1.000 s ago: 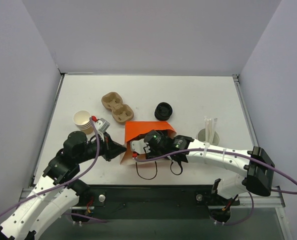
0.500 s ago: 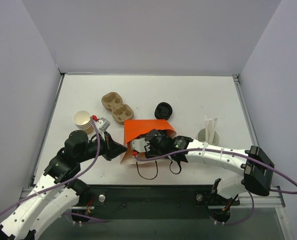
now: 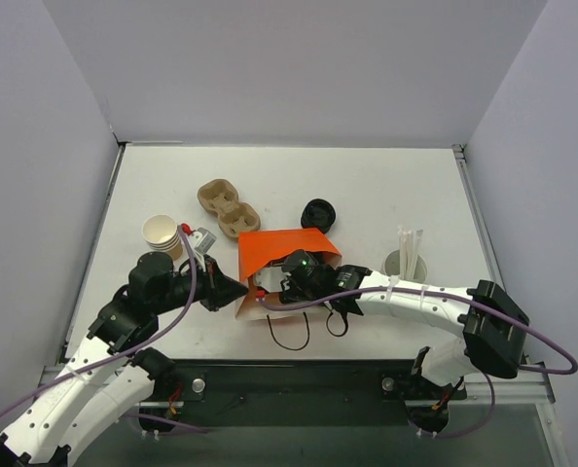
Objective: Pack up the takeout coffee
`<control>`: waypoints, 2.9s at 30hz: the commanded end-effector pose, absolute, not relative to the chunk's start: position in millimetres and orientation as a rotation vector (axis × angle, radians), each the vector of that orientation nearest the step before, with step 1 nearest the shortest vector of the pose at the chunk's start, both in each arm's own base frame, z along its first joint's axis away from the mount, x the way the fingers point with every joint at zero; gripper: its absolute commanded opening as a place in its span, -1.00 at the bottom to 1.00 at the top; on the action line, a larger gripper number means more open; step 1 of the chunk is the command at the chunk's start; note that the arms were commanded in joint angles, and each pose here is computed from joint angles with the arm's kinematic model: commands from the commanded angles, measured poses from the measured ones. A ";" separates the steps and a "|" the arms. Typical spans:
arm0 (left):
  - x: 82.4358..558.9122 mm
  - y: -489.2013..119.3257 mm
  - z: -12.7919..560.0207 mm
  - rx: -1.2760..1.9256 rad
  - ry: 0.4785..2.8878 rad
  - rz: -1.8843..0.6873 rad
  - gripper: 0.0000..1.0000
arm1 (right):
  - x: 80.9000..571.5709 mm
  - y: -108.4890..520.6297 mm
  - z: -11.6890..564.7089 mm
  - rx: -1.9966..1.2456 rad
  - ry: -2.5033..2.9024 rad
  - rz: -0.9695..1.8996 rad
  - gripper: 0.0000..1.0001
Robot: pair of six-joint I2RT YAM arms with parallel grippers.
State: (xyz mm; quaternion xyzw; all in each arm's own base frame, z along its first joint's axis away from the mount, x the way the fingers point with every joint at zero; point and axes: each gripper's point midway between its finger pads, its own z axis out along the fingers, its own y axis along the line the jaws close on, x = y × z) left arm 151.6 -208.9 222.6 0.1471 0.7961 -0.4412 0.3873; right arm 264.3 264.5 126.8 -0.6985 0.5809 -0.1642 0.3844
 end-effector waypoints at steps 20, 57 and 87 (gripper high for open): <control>149.8 -211.8 242.7 0.372 1.996 -1.163 -1.00 | 280.7 249.3 95.4 -1.717 1.599 -0.443 -0.03; 155.2 -205.6 259.8 0.338 2.017 -1.106 -1.00 | 266.7 250.5 155.6 -1.711 1.624 -0.339 0.65; 158.3 -202.4 276.2 0.357 2.186 -1.017 -1.00 | 202.5 265.3 190.1 -1.840 1.713 -0.110 0.49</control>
